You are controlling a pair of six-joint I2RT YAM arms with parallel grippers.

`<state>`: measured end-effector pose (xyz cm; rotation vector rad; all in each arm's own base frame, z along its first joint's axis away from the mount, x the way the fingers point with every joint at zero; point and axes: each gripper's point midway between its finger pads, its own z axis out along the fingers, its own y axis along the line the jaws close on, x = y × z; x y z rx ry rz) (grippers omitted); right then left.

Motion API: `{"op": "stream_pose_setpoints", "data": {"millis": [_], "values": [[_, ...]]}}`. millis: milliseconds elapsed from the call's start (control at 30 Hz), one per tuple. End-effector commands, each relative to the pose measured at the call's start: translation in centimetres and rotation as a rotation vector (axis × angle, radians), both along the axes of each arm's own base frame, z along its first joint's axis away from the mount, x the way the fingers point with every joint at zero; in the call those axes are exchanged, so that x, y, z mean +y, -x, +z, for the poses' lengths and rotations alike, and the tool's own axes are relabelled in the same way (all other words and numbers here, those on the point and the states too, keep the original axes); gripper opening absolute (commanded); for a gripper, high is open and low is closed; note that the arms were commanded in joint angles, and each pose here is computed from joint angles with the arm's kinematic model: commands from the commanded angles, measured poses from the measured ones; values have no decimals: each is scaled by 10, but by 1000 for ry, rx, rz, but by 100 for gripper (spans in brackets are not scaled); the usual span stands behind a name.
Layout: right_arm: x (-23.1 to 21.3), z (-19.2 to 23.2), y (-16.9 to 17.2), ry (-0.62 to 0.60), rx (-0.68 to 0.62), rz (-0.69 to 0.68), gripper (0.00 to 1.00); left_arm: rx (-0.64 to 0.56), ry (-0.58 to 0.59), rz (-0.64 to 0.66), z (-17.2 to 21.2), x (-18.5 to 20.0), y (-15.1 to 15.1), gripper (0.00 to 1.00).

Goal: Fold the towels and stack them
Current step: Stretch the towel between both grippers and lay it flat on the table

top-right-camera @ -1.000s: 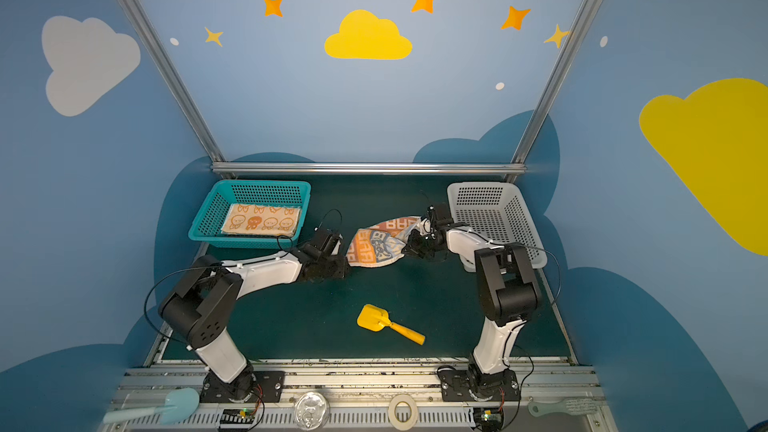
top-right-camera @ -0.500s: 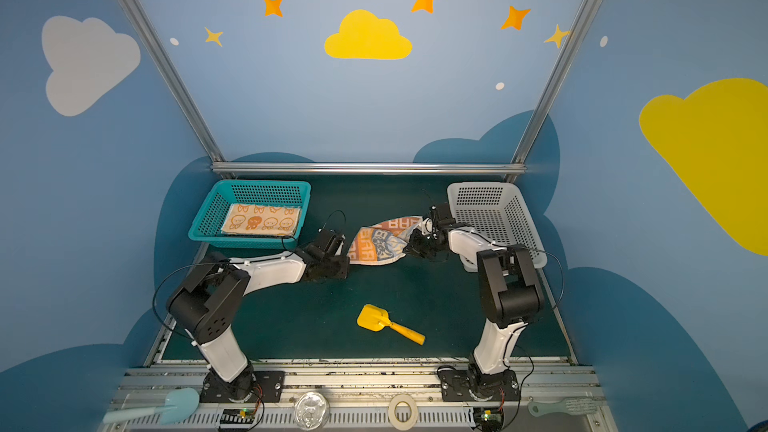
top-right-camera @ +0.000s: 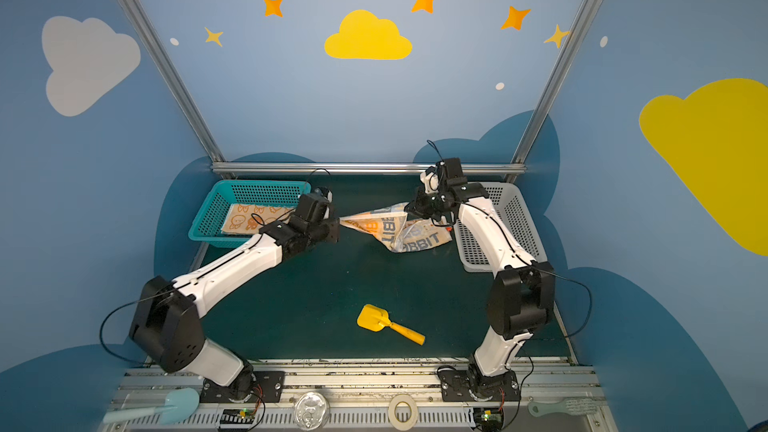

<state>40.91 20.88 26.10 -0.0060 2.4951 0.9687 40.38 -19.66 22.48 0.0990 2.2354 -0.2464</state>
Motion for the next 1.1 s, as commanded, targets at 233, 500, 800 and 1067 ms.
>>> {"op": "stream_pose_setpoints", "data": {"millis": [233, 500, 800, 1067], "values": [[-17, 138, 17, -34, -389, -30, 0, -321, -161, 3, 173, 36, -5, 4], [-27, 200, 70, -28, -559, 40, 0, -449, -113, -48, 234, 56, 53, 4], [-36, 219, 114, -8, -651, 93, 0, -556, 28, -98, 281, 74, 119, 4], [-29, 180, 66, 9, -516, 43, 0, -495, -62, -66, 260, 64, 72, 4]]}}
